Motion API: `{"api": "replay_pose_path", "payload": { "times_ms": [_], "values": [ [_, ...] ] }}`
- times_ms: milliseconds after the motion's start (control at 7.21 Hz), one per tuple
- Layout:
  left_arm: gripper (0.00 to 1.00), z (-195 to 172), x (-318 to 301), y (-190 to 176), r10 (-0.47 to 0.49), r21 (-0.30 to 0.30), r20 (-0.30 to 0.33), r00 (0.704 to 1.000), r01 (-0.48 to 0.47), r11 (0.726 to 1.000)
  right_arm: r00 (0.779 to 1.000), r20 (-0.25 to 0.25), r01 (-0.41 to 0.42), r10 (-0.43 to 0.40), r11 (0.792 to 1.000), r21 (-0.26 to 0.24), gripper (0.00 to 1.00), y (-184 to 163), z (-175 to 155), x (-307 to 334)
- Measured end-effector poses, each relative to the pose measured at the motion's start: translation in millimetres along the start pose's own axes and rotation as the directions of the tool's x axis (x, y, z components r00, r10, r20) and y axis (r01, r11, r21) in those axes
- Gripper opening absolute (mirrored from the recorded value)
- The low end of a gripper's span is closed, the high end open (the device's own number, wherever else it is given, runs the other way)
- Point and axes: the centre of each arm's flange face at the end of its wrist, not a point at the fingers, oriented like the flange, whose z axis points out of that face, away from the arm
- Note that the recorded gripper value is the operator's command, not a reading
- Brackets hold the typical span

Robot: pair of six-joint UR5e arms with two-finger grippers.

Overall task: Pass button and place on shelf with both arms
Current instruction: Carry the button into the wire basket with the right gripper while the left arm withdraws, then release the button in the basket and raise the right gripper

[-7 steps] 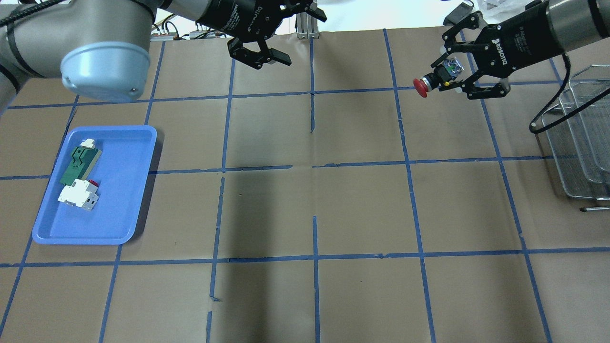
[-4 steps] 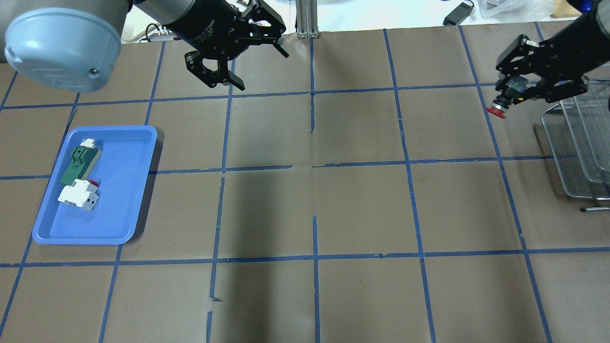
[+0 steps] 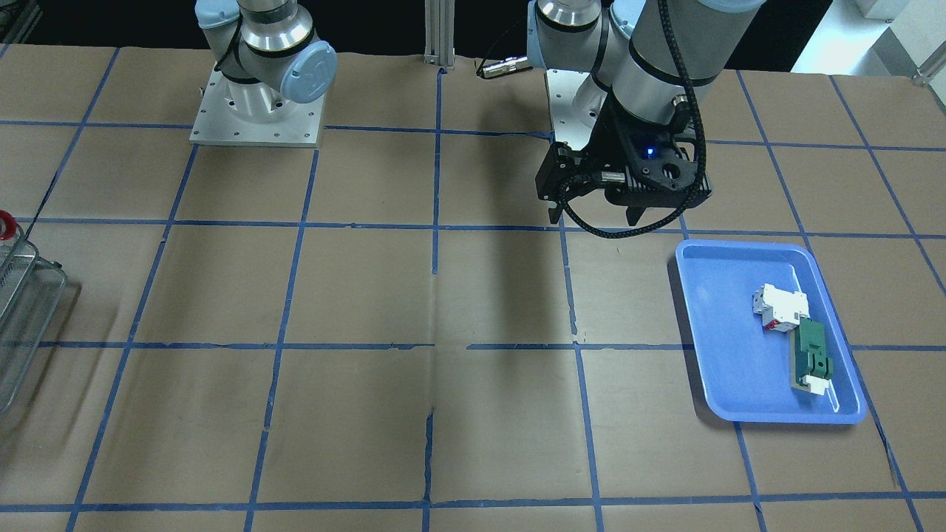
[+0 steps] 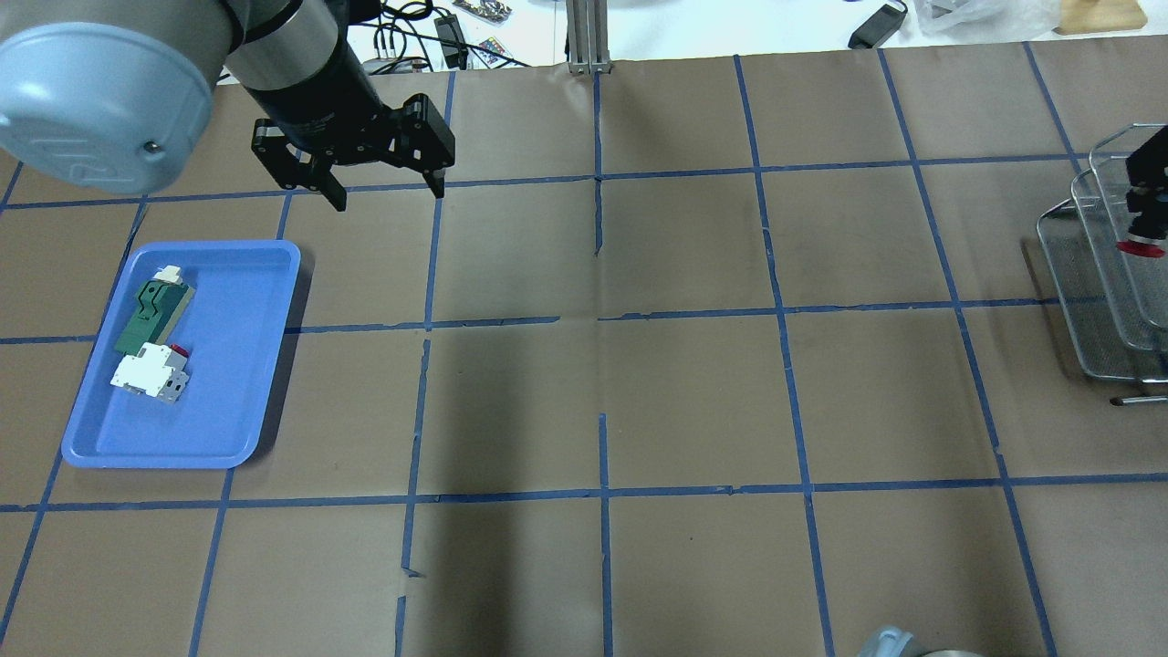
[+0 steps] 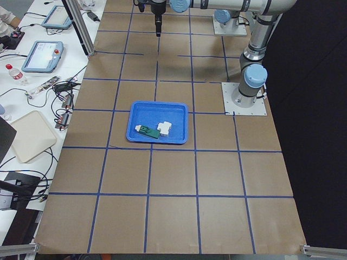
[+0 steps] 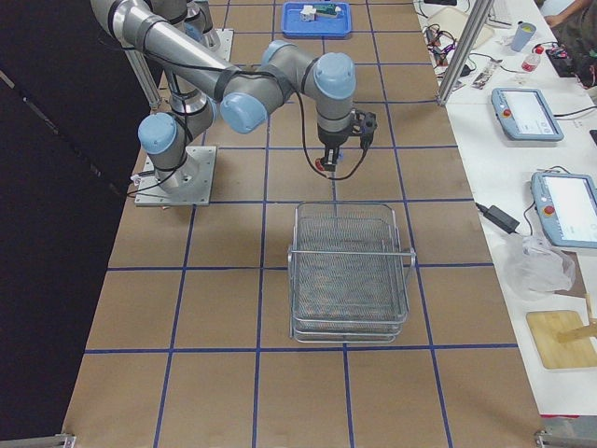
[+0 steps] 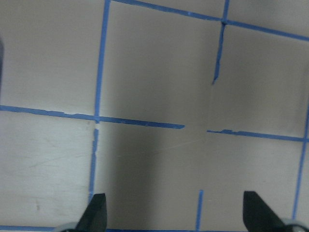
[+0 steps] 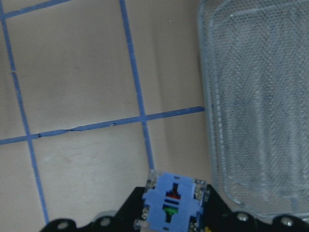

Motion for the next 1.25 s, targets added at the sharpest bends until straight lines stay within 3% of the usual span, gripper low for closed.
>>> {"api": "replay_pose_path", "payload": {
  "times_ms": [139,416,693,832,971,1248],
  "values": [
    [1.0,-1.8,-7.6,3.4,0.05,-0.024,0.022,0.998,-0.05,0.998,0.999,-0.034,0.011,-0.012,0.999,-0.033,0.17,-11.7,4.4,28.9],
    [1.0,-6.4,-16.2,7.7,0.13,-0.075,0.018,0.991,-0.129,0.989,0.999,-0.042,0.022,-0.026,0.996,-0.087,0.24,-29.0,20.7,56.9],
    [1.0,-8.8,-17.8,9.4,0.16,-0.085,0.008,0.987,-0.159,0.984,1.0,-0.025,0.006,-0.01,0.993,-0.122,0.51,-35.0,40.3,74.4],
    [1.0,-11.2,-18.0,9.7,0.16,-0.074,0.01,0.987,-0.159,0.985,1.0,-0.019,-0.005,0.003,0.992,-0.13,0.95,-35.2,45.4,83.1],
    [1.0,-14.1,-18.9,9.0,0.157,-0.056,0.014,0.987,-0.156,0.986,1.0,-0.016,-0.01,0.008,0.991,-0.132,1.0,-35.5,46.6,87.3],
    [1.0,-19.6,-27.6,7.4,0.14,-0.032,0.022,0.99,-0.14,0.99,1.0,-0.013,-0.014,0.012,0.99,-0.139,1.0,-35.7,46.8,89.4]
  ]
}}
